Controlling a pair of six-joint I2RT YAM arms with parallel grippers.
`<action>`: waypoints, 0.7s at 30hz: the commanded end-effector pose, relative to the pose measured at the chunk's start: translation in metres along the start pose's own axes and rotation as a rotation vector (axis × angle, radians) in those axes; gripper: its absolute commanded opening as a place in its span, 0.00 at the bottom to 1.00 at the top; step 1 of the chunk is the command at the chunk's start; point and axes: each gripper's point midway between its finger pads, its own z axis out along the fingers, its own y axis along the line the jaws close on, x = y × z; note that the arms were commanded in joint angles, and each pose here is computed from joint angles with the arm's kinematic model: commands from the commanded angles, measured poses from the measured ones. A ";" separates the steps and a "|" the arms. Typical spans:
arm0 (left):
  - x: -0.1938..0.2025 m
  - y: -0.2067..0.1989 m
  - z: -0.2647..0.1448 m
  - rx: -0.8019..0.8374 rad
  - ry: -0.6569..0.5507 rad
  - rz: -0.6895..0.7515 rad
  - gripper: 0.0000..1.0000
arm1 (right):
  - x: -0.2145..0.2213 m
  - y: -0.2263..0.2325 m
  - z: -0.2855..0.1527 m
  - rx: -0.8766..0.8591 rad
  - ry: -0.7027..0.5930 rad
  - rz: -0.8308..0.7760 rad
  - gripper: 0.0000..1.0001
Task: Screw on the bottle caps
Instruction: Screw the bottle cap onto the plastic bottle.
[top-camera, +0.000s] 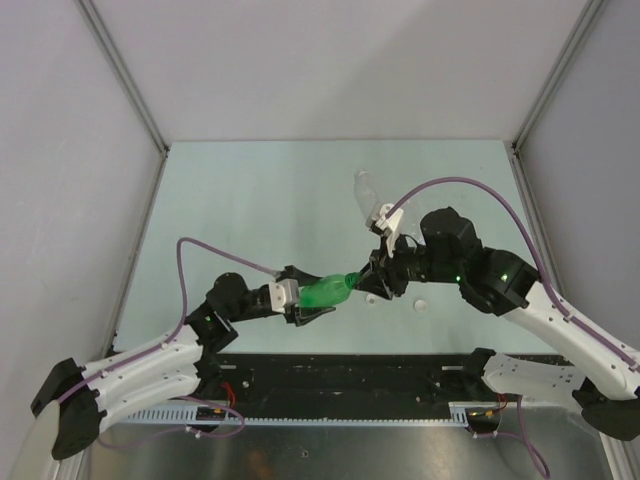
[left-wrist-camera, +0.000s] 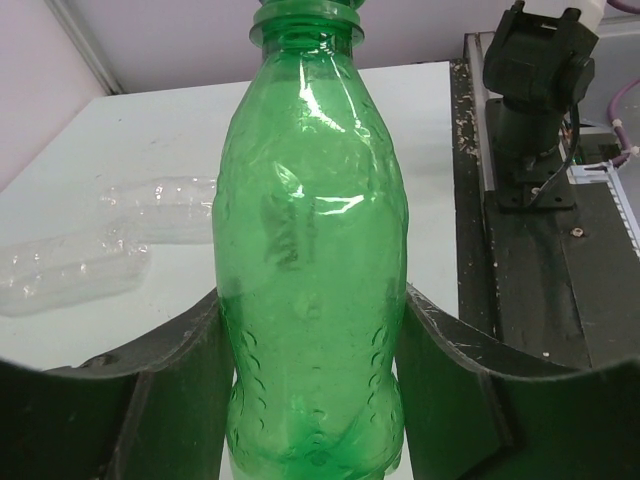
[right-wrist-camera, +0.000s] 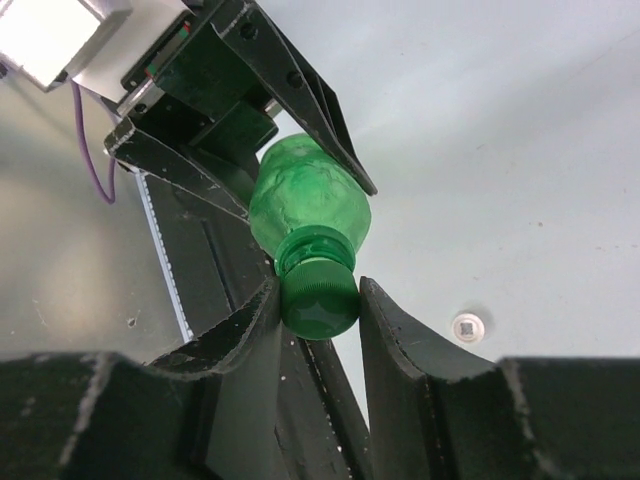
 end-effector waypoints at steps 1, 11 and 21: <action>-0.038 -0.001 0.007 0.050 -0.105 0.063 0.20 | -0.021 0.010 0.006 -0.056 -0.079 -0.016 0.15; -0.040 -0.006 0.009 0.087 -0.109 0.071 0.20 | -0.005 0.015 0.020 -0.115 -0.002 0.003 0.17; -0.075 0.040 0.013 -0.156 -0.174 -0.091 0.20 | -0.001 0.022 0.022 -0.135 0.007 -0.016 0.18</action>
